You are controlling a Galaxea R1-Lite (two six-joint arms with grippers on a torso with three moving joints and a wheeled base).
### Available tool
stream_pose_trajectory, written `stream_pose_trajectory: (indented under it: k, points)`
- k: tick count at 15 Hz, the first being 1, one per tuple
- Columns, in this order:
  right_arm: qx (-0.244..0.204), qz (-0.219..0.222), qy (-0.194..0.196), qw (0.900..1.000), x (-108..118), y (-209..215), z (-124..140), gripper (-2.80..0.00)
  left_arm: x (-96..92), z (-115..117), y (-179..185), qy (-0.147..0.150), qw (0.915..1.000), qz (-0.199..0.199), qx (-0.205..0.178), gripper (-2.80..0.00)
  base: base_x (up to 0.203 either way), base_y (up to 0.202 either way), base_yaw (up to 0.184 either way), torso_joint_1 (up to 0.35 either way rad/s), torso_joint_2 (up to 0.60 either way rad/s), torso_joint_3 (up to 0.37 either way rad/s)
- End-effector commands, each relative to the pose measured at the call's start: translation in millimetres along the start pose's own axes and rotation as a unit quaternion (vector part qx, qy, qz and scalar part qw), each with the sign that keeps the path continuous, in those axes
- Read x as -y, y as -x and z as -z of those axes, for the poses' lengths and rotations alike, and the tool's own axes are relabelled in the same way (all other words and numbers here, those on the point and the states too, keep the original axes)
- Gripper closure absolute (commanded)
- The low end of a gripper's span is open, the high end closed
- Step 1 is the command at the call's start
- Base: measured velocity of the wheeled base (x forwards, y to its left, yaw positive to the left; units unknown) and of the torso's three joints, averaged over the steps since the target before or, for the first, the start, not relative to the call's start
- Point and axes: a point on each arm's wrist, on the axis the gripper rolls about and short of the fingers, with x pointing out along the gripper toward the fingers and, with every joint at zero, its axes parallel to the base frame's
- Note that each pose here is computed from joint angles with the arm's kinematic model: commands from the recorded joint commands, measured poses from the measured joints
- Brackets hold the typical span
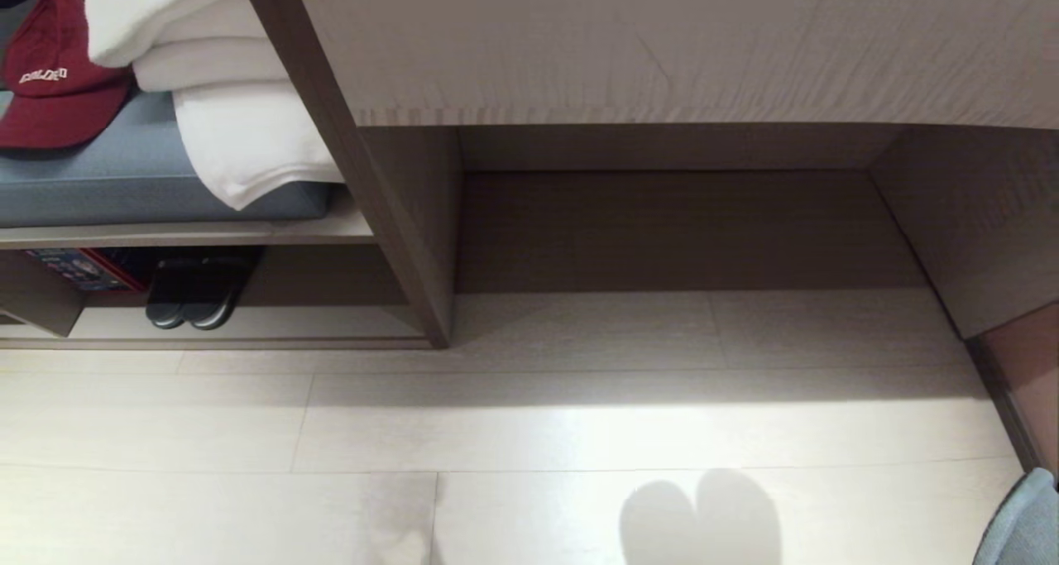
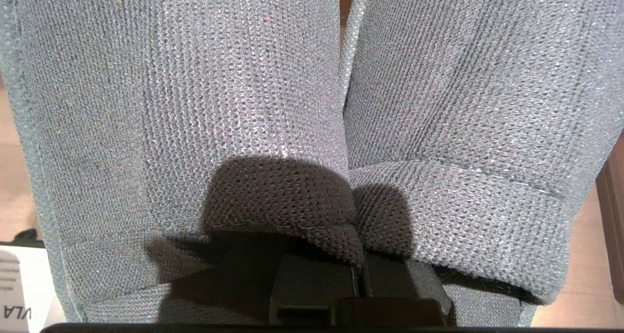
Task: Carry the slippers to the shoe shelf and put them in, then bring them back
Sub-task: Place the slippers into the shoe cabinet
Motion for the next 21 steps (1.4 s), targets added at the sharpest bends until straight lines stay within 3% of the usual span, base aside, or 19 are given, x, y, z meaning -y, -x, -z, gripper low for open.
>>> stream_pose_trajectory:
  k: [1, 21]
  points:
    - [0.000, 0.000, 0.000, 1.000, 0.0, 0.1, 0.1, 0.00, 0.0, 0.0, -0.1, 0.000, 1.0000, 0.000, 0.000, 0.00, 0.000, 0.000, 0.000, 0.000, 0.00, 0.200]
    - [0.001, 0.000, 0.001, 1.000, 0.0, 0.1, -0.1, 0.00, 0.0, 0.0, -0.1, 0.000, 1.0000, 0.000, 0.000, 0.00, 0.000, 0.000, 0.000, 0.003, 0.00, 0.201]
